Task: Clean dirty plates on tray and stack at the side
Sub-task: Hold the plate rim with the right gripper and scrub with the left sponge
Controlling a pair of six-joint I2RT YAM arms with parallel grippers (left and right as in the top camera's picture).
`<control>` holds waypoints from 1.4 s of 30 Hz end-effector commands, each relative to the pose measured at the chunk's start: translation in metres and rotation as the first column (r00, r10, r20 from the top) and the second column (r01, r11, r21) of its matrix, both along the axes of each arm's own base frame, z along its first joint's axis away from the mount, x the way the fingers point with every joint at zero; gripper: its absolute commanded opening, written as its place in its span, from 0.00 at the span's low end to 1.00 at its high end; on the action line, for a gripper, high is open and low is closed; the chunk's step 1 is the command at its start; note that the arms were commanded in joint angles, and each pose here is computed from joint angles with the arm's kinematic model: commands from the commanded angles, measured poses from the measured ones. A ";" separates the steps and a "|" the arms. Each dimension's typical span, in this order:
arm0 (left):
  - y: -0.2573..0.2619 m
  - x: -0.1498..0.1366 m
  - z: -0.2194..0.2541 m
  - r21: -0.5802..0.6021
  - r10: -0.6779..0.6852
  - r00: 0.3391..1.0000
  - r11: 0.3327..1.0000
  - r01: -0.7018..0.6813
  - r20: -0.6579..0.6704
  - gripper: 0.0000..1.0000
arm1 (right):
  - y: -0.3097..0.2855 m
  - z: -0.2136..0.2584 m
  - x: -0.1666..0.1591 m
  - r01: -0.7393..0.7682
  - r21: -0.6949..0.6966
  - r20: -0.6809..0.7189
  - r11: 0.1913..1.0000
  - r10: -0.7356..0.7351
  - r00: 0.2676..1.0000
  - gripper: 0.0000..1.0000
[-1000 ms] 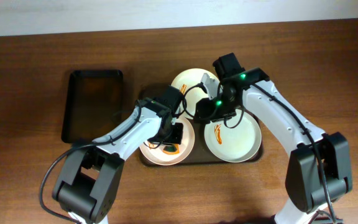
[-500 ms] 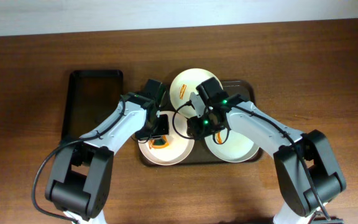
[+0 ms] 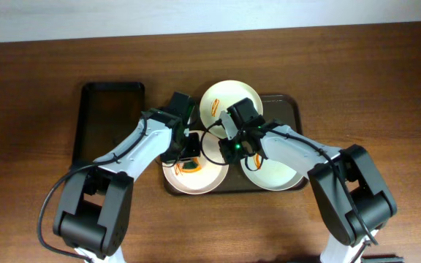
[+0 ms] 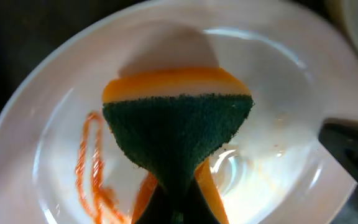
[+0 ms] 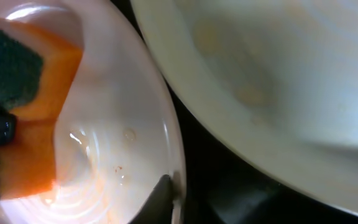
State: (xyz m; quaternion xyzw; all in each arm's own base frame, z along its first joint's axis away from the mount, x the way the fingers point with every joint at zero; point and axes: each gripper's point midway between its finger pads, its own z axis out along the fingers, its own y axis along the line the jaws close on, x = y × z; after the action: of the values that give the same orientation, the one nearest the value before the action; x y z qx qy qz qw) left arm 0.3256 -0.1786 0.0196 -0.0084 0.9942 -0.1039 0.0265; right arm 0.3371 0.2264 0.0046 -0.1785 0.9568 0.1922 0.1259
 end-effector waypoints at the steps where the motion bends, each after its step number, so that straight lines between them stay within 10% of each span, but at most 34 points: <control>1: -0.027 -0.009 0.001 -0.124 -0.110 0.994 0.986 0.107 -0.017 0.00 | -0.003 -0.015 -0.008 -0.009 -0.034 -0.030 0.999 0.008 1.000 0.04; 7: -0.026 -0.012 -0.004 -0.081 -0.054 0.998 0.995 0.052 -0.026 0.00 | -0.004 -0.015 -0.009 0.008 -0.033 -0.040 0.999 -0.009 0.999 0.04; 20: 0.092 -0.008 0.010 0.544 0.060 0.996 0.835 -0.090 0.072 0.00 | -0.018 -0.012 0.002 0.093 -0.115 -0.016 0.989 -0.096 0.995 0.04; 28: -0.005 0.016 0.040 0.087 -0.055 0.998 0.995 0.051 0.040 0.00 | -0.018 -0.012 0.002 0.096 -0.118 -0.020 0.988 -0.099 0.995 0.04; 35: -0.015 -0.024 -0.006 0.001 -0.076 0.995 0.997 0.076 -0.066 0.00 | -0.018 -0.011 0.003 0.097 -0.117 -0.017 0.988 -0.099 0.995 0.04; 42: 0.076 -0.046 -0.036 0.432 0.153 0.988 0.892 -0.133 -0.011 0.00 | -0.018 -0.011 0.003 0.097 -0.117 -0.018 0.988 -0.100 0.995 0.04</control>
State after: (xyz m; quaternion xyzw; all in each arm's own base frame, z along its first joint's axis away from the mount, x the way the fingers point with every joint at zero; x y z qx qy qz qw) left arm 0.2991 -0.1697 0.0042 -0.0023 0.9987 -0.0471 0.0204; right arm 0.3406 0.2189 0.0058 -0.1382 0.9693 0.1641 0.1202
